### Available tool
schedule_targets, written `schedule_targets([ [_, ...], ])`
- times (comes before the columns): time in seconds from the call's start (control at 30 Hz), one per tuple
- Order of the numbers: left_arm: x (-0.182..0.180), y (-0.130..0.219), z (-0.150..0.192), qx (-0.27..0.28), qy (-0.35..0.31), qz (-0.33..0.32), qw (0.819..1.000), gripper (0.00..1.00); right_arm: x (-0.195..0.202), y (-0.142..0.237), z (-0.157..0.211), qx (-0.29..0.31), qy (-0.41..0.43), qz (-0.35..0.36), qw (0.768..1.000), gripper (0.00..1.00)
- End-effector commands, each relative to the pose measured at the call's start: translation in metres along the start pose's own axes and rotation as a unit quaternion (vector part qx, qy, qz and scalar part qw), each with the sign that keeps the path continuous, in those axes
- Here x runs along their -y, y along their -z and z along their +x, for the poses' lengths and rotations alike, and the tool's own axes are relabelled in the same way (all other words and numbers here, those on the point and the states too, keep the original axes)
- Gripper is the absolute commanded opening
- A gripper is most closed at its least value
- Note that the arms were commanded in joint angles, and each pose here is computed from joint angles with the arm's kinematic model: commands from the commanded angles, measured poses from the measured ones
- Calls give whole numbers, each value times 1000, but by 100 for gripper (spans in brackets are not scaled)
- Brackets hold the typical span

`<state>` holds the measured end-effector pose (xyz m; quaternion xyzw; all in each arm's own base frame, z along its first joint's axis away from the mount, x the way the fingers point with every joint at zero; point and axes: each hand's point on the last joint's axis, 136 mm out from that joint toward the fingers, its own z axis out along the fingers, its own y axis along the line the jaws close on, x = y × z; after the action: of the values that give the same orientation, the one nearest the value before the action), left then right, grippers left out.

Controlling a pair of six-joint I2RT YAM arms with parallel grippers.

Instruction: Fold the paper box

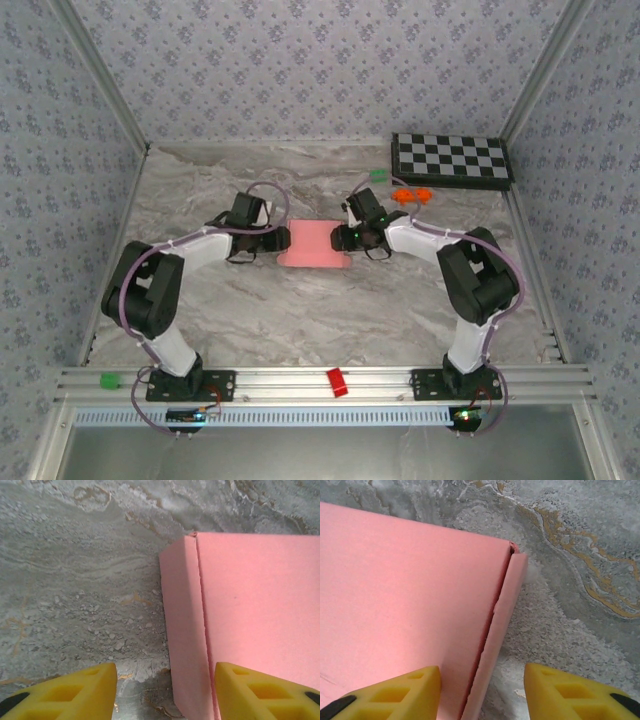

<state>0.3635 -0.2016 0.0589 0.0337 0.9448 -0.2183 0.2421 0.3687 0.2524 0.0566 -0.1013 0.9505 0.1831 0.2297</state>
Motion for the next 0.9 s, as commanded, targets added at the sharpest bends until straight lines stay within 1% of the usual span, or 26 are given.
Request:
schedule_targets([
  [0.0,10,-6,1,0,6,20,1000,52,8,-14,16,-27,-6,20,999,46],
  [0.2,16,-11,11,-8,22,39,999,45,4,-25,15,-40,6,13,999,39],
  [0.27,16,-9,16,-10,31,41,999,44,1,-28,13,-45,18,8,999,38],
  [0.3,18,-6,17,-8,35,43,998,44,-5,-29,6,-42,29,-1,999,38],
  [0.43,25,0,34,-3,53,55,997,44,-14,-36,0,-55,65,-12,996,38],
  [0.53,28,2,48,-4,66,52,996,44,-18,-41,-8,-62,94,-8,994,39],
  [0.67,39,3,62,-7,72,67,995,45,-15,-41,-25,-58,123,22,991,44],
  [0.77,41,12,60,2,70,64,995,48,-18,-29,-45,-43,130,29,990,51],
  [0.87,36,30,48,25,49,34,998,53,-20,-9,-67,-16,127,33,991,54],
])
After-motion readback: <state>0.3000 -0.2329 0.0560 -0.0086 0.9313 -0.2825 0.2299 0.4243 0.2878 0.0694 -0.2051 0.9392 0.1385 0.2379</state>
